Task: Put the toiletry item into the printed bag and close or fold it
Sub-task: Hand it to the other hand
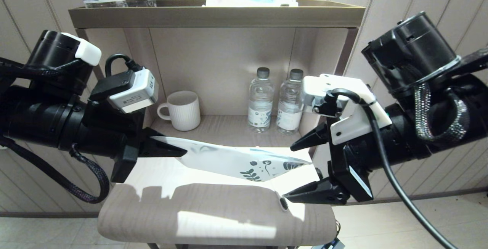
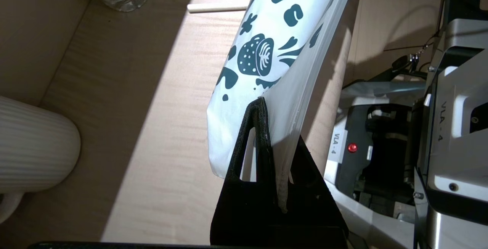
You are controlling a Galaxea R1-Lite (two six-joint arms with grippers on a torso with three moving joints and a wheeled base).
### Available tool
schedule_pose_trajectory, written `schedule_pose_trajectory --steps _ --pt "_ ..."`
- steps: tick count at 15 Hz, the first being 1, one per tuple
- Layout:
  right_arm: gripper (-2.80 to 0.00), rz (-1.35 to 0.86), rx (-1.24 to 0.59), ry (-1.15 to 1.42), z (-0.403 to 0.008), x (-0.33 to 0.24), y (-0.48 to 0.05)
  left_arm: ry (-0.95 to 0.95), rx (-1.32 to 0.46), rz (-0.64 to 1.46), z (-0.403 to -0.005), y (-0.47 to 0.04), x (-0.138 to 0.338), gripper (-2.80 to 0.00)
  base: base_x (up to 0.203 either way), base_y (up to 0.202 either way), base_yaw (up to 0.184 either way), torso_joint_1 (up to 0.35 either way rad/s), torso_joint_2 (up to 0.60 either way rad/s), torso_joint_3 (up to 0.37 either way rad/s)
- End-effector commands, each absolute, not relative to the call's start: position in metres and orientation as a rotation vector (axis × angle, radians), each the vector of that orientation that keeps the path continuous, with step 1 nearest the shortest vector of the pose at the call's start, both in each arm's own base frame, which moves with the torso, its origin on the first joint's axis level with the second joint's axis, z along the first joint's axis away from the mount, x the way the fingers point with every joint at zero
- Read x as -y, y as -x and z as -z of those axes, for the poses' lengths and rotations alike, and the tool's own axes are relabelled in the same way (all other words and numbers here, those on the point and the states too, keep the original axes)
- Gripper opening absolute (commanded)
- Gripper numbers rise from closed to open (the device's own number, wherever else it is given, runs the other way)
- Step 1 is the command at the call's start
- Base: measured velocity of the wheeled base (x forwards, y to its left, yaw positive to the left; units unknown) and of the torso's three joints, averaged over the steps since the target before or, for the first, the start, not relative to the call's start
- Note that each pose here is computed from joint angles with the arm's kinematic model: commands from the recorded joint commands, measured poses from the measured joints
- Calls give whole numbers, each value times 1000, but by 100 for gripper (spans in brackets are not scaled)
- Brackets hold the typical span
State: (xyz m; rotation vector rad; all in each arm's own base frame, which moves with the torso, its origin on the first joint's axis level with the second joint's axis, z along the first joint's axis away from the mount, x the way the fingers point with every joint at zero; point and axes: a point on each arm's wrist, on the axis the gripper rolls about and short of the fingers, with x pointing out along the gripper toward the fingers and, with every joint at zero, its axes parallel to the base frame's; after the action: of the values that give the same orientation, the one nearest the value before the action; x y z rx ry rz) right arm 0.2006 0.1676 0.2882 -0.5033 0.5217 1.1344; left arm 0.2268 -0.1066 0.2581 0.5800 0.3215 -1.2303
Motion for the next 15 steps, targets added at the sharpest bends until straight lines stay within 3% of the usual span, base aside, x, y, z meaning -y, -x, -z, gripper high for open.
schedule_pose_trajectory --steps 1,15 --pt "0 -1138 -542 507 -284 -171 -206 -582 -320 1238 -257 -227 107 -280 0 0 0 0 0 0" --pt "0 -1126 -584 529 -270 -194 -226 -580 -329 1244 -253 -234 110 -280 0 0 0 0 0 0"
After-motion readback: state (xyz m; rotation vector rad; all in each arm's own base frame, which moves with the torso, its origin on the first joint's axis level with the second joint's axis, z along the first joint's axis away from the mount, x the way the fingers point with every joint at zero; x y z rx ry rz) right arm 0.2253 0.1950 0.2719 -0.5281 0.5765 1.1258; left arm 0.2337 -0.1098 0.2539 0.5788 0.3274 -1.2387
